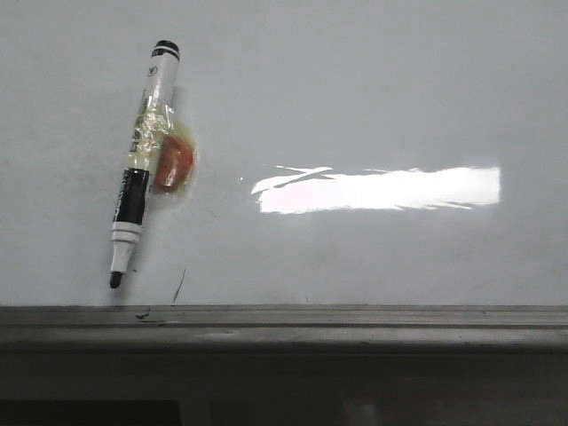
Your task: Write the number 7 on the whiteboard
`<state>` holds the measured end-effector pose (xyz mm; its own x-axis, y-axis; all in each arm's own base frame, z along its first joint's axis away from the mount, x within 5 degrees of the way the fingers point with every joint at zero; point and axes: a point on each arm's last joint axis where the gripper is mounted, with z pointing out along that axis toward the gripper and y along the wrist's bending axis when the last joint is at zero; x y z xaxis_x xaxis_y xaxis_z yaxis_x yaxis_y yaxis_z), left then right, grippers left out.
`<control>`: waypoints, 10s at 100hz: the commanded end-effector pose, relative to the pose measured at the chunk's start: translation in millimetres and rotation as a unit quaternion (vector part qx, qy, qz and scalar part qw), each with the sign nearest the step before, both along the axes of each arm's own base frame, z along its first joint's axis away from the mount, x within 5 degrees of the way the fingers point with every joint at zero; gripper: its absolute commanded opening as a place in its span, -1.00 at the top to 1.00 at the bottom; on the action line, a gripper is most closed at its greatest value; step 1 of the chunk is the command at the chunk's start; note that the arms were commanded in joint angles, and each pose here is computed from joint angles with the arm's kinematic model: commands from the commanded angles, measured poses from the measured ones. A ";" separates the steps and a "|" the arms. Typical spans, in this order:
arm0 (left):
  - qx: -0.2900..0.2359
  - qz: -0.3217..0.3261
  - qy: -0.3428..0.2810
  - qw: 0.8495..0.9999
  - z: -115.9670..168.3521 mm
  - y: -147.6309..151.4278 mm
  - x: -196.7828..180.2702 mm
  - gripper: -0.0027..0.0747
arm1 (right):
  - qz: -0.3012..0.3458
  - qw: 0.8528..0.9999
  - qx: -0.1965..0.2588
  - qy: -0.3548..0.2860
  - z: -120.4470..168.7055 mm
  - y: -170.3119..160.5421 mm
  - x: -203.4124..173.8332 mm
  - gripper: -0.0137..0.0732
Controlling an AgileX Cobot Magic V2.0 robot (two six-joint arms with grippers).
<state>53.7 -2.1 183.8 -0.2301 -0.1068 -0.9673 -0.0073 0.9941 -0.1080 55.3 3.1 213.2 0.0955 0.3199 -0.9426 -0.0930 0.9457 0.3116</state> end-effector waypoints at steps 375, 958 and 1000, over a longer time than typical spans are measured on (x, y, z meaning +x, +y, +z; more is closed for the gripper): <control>0.172 -0.631 -0.014 0.757 100.6 -158.8 49.5 0.98 | 0.508 0.821 -0.259 0.027 132.2 100.0 20.9 -0.21; -0.070 -0.363 -0.076 0.926 127.8 -76.8 32.2 0.90 | 0.376 0.902 -0.210 0.008 144.0 136.0 51.6 0.85; 0.030 -0.537 -0.003 0.843 127.4 -128.5 53.2 -0.02 | 0.462 0.847 -0.263 -0.005 117.1 158.7 45.7 0.85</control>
